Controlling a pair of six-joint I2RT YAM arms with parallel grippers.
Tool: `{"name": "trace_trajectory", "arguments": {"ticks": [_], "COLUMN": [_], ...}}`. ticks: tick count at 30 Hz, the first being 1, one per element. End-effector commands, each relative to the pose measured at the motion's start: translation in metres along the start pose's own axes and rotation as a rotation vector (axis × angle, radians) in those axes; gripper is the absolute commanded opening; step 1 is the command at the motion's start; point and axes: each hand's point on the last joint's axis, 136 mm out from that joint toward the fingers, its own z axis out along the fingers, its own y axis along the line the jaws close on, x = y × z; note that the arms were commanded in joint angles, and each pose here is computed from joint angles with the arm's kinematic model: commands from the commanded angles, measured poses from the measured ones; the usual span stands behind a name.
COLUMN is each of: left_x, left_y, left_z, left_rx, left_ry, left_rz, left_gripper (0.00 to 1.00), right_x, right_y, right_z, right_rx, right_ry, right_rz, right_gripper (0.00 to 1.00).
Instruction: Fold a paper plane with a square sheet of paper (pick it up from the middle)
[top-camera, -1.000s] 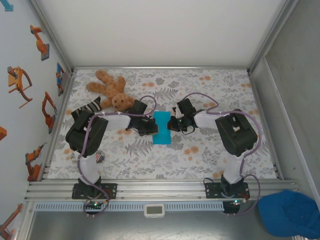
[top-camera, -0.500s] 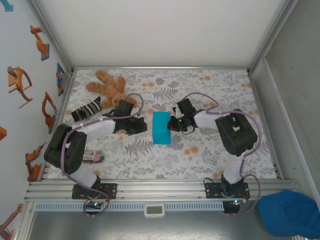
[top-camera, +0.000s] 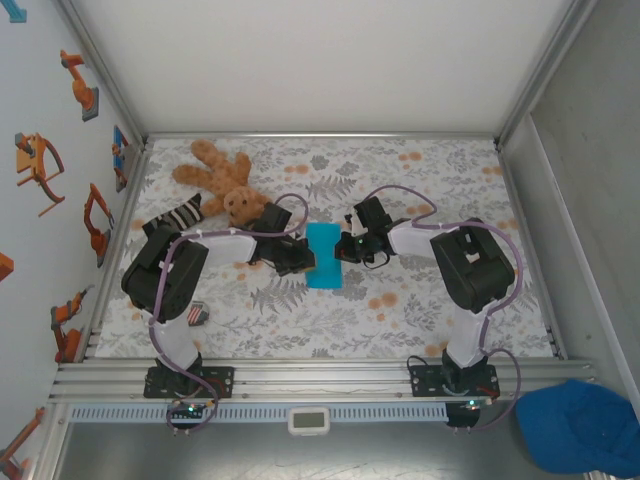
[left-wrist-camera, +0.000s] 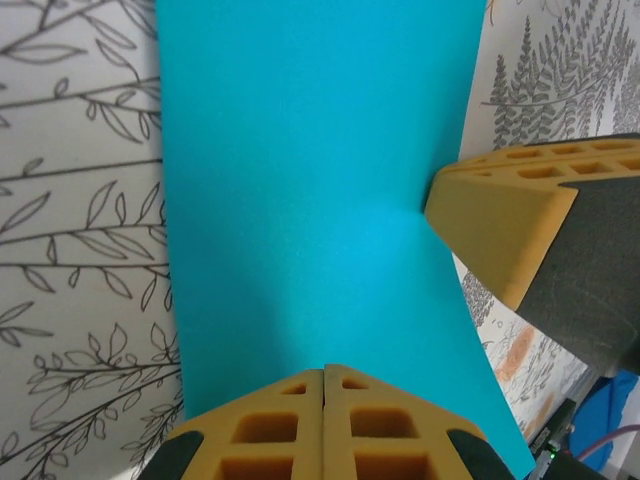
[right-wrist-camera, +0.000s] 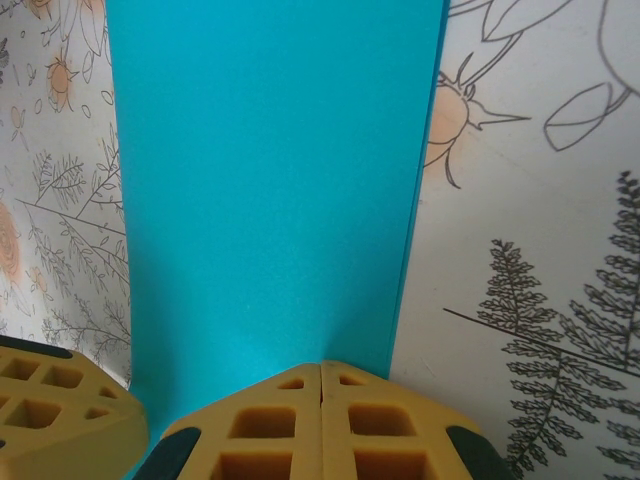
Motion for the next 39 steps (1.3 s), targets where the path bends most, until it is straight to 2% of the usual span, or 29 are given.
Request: {"name": "trace_trajectory", "arguments": {"ticks": [1, 6, 11, 15, 19, 22, 25, 31, 37, 39], "left_x": [0.021, 0.043, 0.051, 0.041, 0.017, 0.003, 0.0, 0.013, 0.029, 0.043], "left_y": [0.022, 0.064, 0.078, 0.064, 0.017, -0.014, -0.025, -0.017, 0.006, 0.022], "left_z": [-0.001, -0.003, -0.028, -0.059, -0.073, -0.063, -0.04, -0.003, 0.01, 0.013], "left_rx": [-0.064, -0.218, -0.323, -0.317, -0.164, -0.024, 0.024, 0.01, -0.044, -0.105], "left_ry": [0.053, 0.105, 0.096, 0.009, -0.109, -0.148, -0.117, -0.009, 0.047, 0.087], "left_rz": [-0.028, -0.025, -0.004, 0.023, 0.052, 0.038, 0.019, 0.009, -0.005, 0.005], "left_gripper": [0.0, 0.0, 0.0, 0.0, 0.0, 0.0, 0.0, 0.0, 0.0, 0.0], "right_x": [0.087, 0.087, 0.086, 0.087, 0.088, 0.088, 0.087, 0.087, 0.087, 0.087], "right_y": [-0.111, -0.112, -0.112, -0.112, -0.113, -0.114, -0.113, -0.113, -0.113, -0.112], "right_z": [0.009, 0.012, 0.012, 0.011, 0.012, 0.011, 0.011, 0.011, 0.011, 0.01], "right_rx": [0.394, 0.395, 0.397, 0.396, 0.398, 0.402, 0.4, 0.4, 0.4, 0.4], "right_ry": [0.258, 0.26, 0.259, 0.259, 0.263, 0.261, 0.258, 0.259, 0.259, 0.257], "right_rz": [0.15, 0.151, 0.152, 0.15, 0.15, 0.151, 0.153, 0.15, 0.151, 0.151], "right_gripper": [0.0, 0.0, 0.0, 0.0, 0.0, 0.0, 0.0, 0.0, 0.0, 0.0]}}
